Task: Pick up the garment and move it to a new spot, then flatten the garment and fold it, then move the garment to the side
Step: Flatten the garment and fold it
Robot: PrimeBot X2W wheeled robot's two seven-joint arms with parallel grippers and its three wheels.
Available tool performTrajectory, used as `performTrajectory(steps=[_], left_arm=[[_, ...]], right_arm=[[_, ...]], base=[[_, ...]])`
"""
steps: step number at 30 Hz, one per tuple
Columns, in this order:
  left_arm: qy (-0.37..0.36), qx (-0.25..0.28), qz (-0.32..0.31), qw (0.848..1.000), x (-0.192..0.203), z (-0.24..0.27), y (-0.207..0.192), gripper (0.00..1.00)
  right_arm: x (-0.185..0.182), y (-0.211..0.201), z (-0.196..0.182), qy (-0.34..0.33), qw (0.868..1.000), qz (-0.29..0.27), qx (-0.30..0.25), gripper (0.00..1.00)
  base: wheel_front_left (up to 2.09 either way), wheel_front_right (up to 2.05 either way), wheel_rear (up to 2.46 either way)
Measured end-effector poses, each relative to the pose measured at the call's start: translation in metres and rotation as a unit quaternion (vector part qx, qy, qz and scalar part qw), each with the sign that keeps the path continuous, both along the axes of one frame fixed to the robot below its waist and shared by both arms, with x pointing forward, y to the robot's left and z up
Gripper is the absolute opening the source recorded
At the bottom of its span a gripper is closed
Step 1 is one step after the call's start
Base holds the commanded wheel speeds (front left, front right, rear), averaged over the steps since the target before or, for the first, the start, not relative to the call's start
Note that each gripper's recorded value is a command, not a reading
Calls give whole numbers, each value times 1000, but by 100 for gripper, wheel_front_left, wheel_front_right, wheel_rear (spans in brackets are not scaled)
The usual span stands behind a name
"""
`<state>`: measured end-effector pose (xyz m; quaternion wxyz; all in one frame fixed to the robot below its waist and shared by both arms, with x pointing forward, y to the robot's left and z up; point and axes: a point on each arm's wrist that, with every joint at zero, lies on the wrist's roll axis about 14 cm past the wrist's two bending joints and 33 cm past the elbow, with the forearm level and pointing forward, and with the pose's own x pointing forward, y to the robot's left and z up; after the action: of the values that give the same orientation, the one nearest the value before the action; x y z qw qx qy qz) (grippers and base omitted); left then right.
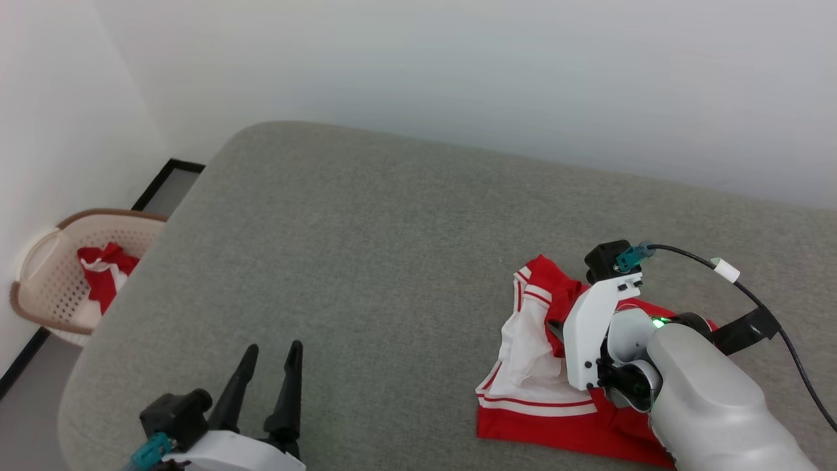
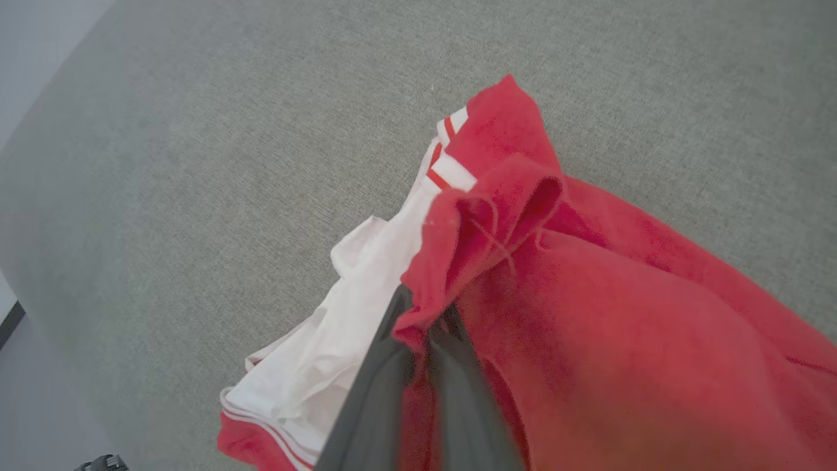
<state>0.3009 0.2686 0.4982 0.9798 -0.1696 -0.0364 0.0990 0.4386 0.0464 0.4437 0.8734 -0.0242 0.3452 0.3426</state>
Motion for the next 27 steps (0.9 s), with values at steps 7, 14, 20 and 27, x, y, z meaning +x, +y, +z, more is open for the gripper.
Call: performTrajectory(steps=[7,14,20,27], left_arm=[[6,-3,8,1000,0,-5,5,100],[-1,1,8,1000,3,-1,7,100],[-12,8,-6,1000,9,5,2,100],[-24,19,-25,999,16,13,-5,100]], right_arm=[[1,12,-4,-3,1000,12,-5,100],[-4,19,12,-17,999,27,5,100],[-1,12,42,-52,998,23,41,100],[5,-22,78,-121,989,-2,80,100]], base=[[0,0,0],[0,0,0],[0,0,0],[0,0,0]])
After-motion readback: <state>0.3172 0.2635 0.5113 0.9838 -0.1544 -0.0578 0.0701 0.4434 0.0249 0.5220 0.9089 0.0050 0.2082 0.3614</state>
